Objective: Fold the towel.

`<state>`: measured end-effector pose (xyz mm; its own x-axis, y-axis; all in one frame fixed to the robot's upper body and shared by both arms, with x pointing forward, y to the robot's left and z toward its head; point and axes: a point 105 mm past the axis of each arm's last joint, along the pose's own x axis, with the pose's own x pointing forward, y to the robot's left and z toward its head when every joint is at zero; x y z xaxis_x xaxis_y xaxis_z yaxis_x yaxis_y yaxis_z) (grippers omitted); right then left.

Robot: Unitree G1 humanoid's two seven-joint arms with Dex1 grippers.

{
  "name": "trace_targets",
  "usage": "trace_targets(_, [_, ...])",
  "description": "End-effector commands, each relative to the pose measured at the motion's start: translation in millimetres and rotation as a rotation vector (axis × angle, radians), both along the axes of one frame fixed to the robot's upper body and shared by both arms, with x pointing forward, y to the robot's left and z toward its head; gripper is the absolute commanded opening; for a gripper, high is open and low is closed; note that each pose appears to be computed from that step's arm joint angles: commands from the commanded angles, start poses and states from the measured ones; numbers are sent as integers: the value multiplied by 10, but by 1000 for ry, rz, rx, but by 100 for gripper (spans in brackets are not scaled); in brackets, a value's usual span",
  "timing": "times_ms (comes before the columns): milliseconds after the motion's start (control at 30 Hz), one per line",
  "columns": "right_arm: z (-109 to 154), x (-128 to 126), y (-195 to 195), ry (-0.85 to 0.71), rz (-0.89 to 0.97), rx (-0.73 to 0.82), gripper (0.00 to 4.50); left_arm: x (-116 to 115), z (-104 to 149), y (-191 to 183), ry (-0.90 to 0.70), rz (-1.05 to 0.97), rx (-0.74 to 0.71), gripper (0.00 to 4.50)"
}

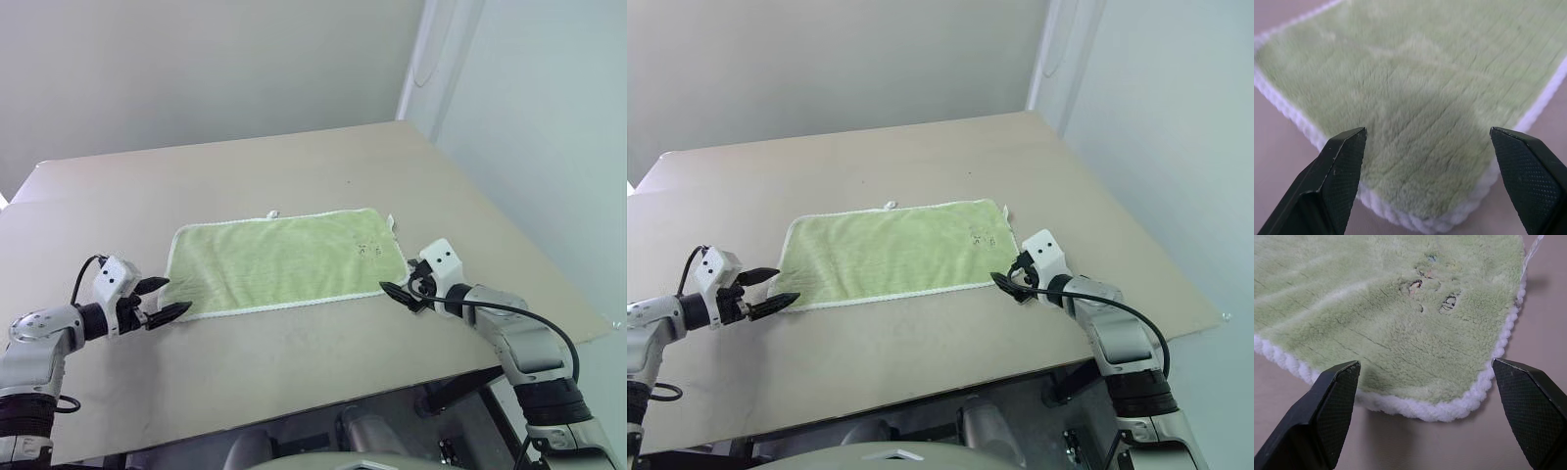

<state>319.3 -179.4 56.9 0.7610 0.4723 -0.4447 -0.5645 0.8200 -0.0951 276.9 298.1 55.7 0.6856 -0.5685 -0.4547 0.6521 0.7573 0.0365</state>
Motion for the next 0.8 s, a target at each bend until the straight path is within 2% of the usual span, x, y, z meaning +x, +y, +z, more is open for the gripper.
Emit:
trace_targets(33, [123, 32, -2, -52, 2, -3, 450, 36, 52, 47, -24, -10, 34, 425])
trace_targets(467, [134, 48, -19, -54, -13, -10, 450, -14, -176, 37, 80, -25, 50, 425])
trace_targets(567, [144, 49, -26, -56, -14, -12, 450, -64, -172, -1, 94, -52, 42, 363])
trace_targets(800, [134, 38, -47, -54, -17, -18, 450, -142, -175, 28, 125, -65, 59, 110])
